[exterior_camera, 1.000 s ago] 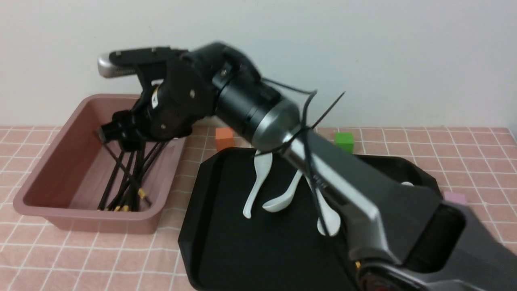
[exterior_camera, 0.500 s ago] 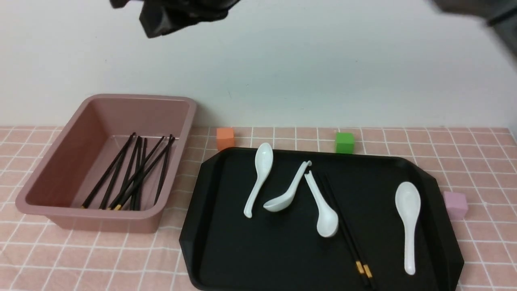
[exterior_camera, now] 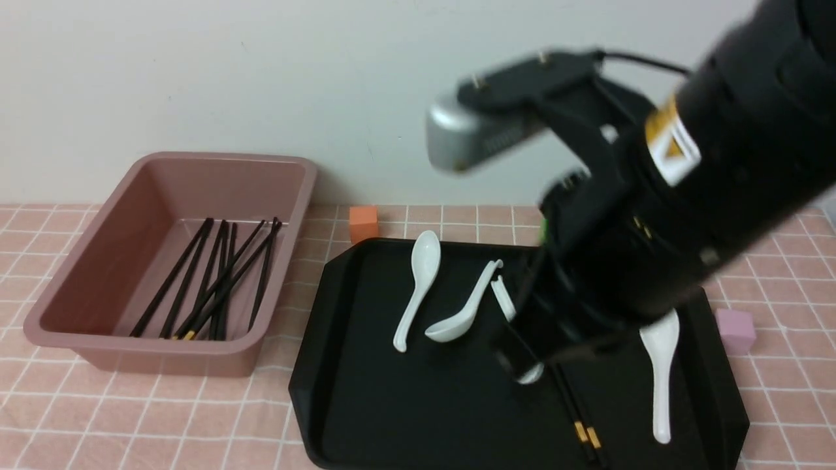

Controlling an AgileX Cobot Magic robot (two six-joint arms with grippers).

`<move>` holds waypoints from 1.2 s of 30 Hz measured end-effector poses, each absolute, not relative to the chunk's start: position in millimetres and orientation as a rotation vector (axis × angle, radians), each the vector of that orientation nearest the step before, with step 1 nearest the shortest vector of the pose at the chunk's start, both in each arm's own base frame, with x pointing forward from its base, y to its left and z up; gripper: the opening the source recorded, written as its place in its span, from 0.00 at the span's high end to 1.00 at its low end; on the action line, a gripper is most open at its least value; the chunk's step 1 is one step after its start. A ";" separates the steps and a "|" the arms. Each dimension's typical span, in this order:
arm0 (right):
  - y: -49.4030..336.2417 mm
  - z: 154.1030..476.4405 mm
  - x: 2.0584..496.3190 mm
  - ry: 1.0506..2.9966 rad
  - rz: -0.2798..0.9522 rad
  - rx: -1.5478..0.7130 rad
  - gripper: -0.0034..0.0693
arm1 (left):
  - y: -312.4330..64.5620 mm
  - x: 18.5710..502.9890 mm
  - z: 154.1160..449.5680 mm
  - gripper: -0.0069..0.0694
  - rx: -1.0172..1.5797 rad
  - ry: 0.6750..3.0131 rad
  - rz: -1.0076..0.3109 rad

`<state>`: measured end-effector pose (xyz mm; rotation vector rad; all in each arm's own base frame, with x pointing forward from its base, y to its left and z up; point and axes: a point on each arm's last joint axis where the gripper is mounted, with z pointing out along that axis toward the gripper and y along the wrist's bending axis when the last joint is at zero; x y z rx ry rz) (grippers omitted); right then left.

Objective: On pink tablecloth take chopsticks from black tray and put them in box.

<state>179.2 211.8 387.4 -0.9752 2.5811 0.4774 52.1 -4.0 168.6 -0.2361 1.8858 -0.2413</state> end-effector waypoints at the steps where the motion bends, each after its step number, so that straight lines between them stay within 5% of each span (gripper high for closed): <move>1: 211.3 386.7 179.0 2.583 0.474 -0.976 0.97 | -4.0 52.1 168.6 0.60 -0.236 1.886 -0.241; 11: 194.4 389.1 175.9 2.523 0.350 -0.965 0.97 | -4.0 52.1 168.6 0.60 -0.236 1.886 -0.241; 17: 127.8 380.1 147.8 2.469 0.333 -0.782 0.97 | -4.0 52.1 168.6 0.60 -0.235 1.886 -0.242; 26: 31.1 275.2 83.9 2.214 0.286 -0.231 0.97 | -4.0 52.1 168.6 0.60 -0.235 1.886 -0.242; 36: 8.1 197.8 50.8 1.921 0.170 -0.052 0.97 | -4.0 52.1 168.6 0.60 -0.235 1.886 -0.242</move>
